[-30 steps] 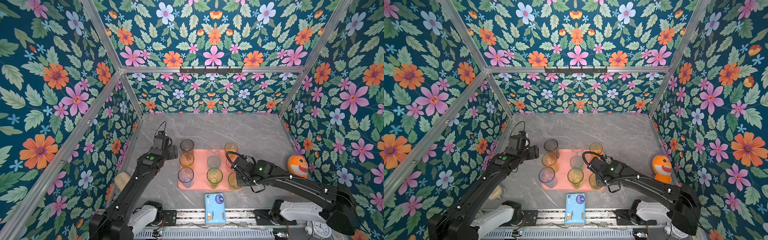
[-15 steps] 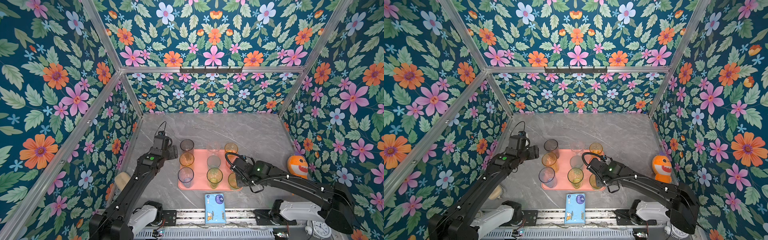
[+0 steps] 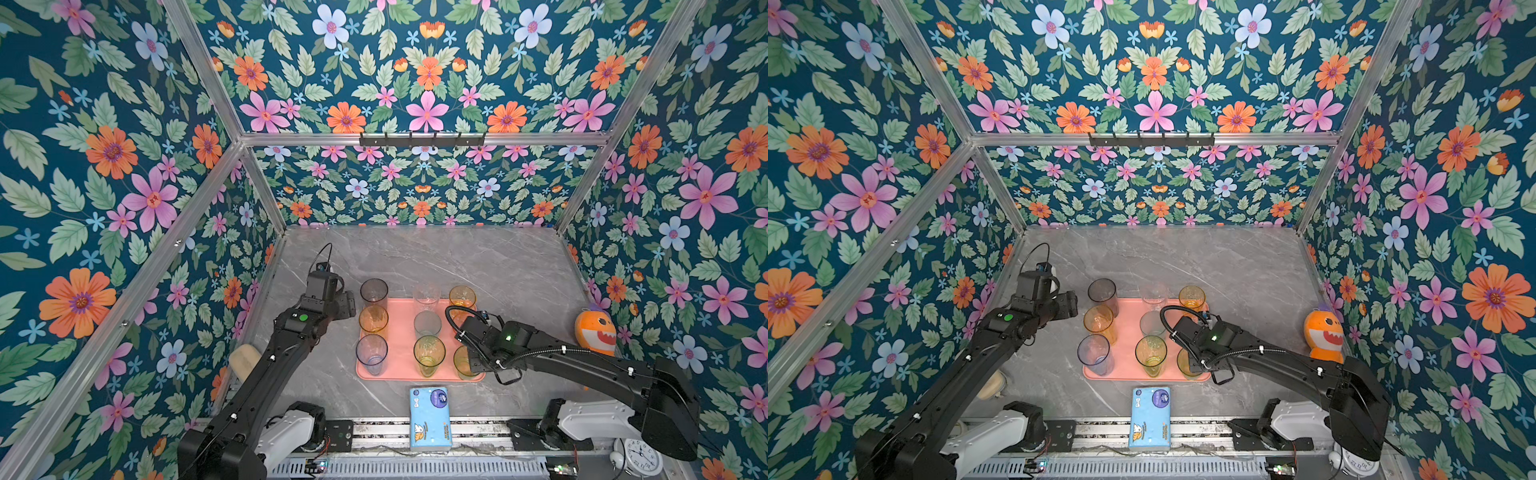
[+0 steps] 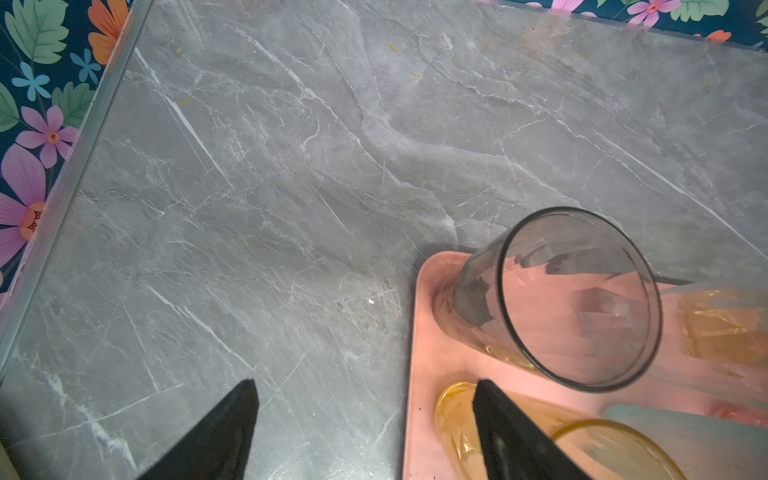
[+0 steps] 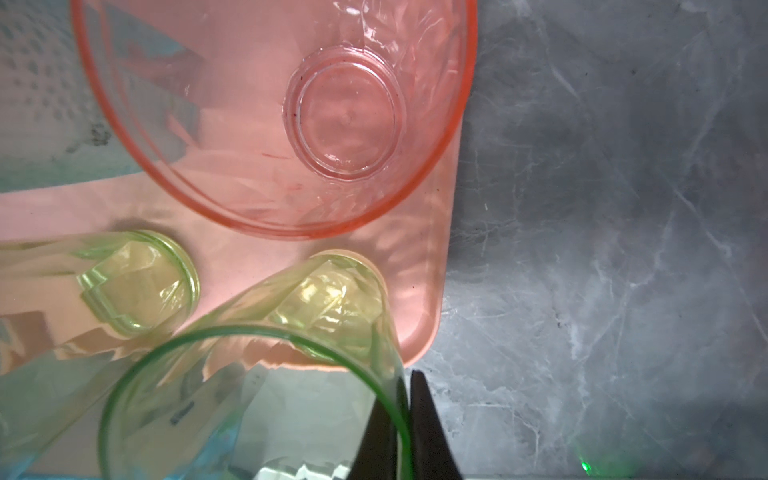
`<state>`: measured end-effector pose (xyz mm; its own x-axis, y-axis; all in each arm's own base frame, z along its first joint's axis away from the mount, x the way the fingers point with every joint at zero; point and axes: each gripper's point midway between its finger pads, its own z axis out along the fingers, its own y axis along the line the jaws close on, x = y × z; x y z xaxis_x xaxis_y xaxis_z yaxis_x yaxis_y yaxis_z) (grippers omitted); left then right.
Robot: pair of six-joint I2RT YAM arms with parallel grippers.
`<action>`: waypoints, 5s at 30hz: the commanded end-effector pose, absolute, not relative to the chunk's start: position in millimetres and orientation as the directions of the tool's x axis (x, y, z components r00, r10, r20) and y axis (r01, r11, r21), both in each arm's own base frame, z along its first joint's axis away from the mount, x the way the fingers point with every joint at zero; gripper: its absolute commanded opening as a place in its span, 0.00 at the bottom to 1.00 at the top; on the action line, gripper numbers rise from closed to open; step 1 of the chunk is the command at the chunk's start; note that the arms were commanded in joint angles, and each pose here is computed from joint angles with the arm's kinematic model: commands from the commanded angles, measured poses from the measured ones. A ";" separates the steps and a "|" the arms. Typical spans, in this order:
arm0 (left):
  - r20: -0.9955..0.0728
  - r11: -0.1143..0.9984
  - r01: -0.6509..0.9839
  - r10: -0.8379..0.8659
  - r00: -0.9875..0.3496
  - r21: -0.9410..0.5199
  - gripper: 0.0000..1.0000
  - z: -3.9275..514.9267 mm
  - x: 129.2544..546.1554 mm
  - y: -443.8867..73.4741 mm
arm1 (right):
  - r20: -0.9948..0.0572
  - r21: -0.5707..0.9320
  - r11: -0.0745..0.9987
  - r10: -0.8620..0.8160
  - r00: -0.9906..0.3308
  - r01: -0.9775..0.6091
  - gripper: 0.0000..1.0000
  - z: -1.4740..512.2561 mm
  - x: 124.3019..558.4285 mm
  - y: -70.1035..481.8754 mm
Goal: Place the glasses into the tray
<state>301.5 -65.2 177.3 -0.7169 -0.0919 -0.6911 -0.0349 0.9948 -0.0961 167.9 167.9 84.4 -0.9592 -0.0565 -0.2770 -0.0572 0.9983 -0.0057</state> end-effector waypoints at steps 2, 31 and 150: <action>-0.700 0.993 -0.037 -0.103 -0.707 -0.109 0.85 179.7 303.4 -66.2 | -0.288 -0.026 0.999 -0.037 -0.957 -0.031 0.00 83.8 170.7 164.5; -0.722 0.985 -0.049 -0.153 -0.675 -0.164 0.85 195.1 304.9 -69.4 | -0.369 -0.047 0.998 -0.064 -0.927 -0.051 0.48 127.9 181.6 158.7; -0.983 0.994 -0.114 -0.018 -0.181 0.003 1.00 110.2 388.7 20.6 | -0.955 0.035 0.983 0.087 -0.283 0.182 0.99 100.2 373.0 -24.3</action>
<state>388.0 18.1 105.5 -0.1979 -0.0273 -0.9798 -0.1003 0.9949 -0.0075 369.0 -25.1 88.6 -0.3265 0.0966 -0.9402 0.1912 0.9809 0.0344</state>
